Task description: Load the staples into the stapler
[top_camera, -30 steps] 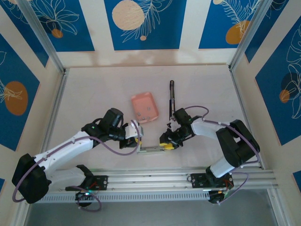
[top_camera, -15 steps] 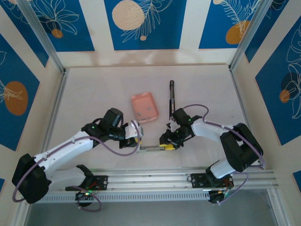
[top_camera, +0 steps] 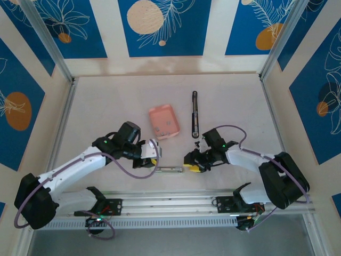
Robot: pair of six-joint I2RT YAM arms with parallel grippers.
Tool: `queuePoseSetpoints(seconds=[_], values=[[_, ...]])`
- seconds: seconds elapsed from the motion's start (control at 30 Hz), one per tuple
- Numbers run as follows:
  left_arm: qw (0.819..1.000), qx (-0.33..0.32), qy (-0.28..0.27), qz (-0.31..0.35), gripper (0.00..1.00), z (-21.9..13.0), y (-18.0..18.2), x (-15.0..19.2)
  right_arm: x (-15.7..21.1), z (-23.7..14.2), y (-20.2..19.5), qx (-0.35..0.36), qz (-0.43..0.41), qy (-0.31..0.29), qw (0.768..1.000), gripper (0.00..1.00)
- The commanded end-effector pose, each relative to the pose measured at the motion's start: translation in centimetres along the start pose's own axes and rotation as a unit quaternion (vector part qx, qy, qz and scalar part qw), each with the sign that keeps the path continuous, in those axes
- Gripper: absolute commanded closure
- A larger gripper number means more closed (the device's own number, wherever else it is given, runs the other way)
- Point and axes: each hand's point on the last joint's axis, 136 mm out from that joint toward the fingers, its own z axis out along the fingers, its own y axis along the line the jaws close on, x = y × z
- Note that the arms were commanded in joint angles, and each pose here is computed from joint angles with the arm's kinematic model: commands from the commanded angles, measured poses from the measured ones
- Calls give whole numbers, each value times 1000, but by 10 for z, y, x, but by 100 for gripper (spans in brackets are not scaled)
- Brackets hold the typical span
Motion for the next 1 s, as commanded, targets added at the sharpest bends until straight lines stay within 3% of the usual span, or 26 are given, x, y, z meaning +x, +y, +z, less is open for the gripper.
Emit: queuePoseSetpoints(seconds=[0.0, 0.5, 0.97], values=[[1000, 7, 0, 28, 80, -2, 1, -11, 0, -6, 5, -38, 15, 0, 999, 53], [997, 36, 59, 18, 80, 13, -2, -2, 12, 5, 16, -54, -13, 55, 997, 54], [992, 38, 119, 18, 81, 28, -1, 1, 19, 35, -8, -35, 20, 94, 995, 79]])
